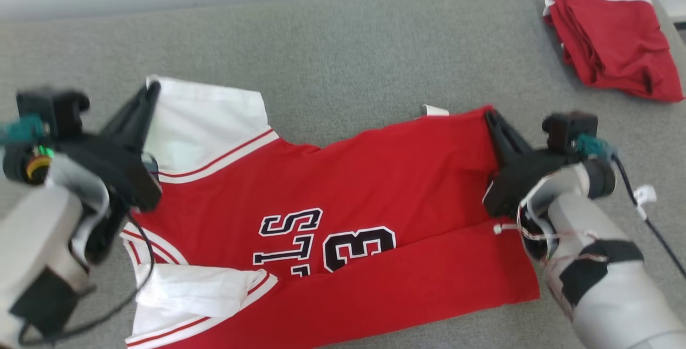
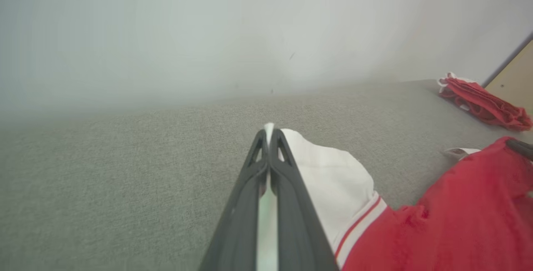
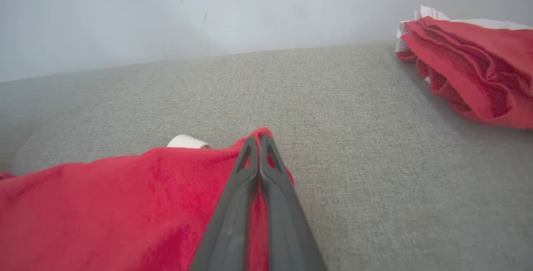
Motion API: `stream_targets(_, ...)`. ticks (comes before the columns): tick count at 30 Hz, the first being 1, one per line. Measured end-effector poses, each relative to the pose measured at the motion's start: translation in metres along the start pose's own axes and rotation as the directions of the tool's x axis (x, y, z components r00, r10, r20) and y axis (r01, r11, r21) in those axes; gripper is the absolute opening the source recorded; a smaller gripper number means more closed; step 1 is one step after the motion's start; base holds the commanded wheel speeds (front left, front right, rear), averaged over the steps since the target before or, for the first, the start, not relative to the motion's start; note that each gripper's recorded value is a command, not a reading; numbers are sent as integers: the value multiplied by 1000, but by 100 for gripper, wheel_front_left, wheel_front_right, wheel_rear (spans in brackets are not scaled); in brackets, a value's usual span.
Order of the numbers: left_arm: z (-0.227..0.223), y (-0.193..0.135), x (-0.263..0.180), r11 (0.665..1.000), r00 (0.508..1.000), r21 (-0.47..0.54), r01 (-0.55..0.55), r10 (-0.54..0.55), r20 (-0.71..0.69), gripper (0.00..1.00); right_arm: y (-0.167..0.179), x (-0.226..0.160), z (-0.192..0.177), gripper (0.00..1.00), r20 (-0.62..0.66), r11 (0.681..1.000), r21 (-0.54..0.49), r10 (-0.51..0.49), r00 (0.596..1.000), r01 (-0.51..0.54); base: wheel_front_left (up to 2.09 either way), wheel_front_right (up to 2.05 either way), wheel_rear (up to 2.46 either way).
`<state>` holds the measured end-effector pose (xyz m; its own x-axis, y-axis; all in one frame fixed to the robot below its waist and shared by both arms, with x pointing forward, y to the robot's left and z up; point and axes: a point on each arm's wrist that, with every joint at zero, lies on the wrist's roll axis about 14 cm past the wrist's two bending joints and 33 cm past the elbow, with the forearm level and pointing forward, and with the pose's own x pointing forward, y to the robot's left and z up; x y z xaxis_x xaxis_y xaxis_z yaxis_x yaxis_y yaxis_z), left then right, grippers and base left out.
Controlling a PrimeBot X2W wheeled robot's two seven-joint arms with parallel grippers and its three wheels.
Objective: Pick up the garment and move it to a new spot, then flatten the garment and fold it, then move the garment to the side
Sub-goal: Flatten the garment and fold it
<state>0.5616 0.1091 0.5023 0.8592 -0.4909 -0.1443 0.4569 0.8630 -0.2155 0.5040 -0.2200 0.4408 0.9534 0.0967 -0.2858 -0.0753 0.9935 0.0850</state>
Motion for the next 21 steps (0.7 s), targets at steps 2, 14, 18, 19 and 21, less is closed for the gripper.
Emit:
stream_targets(2, -2, -3, -13, 1000, 1000, -17, -9, 9, 26, 0, 4, -8, -4, 0, 9, 999, 38, 5, 1000, -5, 0, 0, 0)
stream_targets(14, -40, -39, -102, 988, 995, -137, -69, 78, 60, 0, -8, -58, -19, 0, 57, 990, 144, -10, 998, 2, 0, 0, 0)
stream_targets(18, -49, -47, -123, 981, 992, -166, -99, 110, 57, 0, -8, -68, -26, 0, 55, 984, 181, -15, 998, 5, 0, 0, 0)
stream_targets(19, -50, -49, -127, 978, 991, -179, -104, 117, 63, 0, -9, -70, -27, 0, 57, 983, 184, -16, 998, 5, 0, 0, 0)
stream_targets(21, -51, -51, -132, 975, 990, -191, -109, 124, 66, 0, -9, -73, -28, 0, 57, 983, 185, -13, 998, 2, 0, 0, 0)
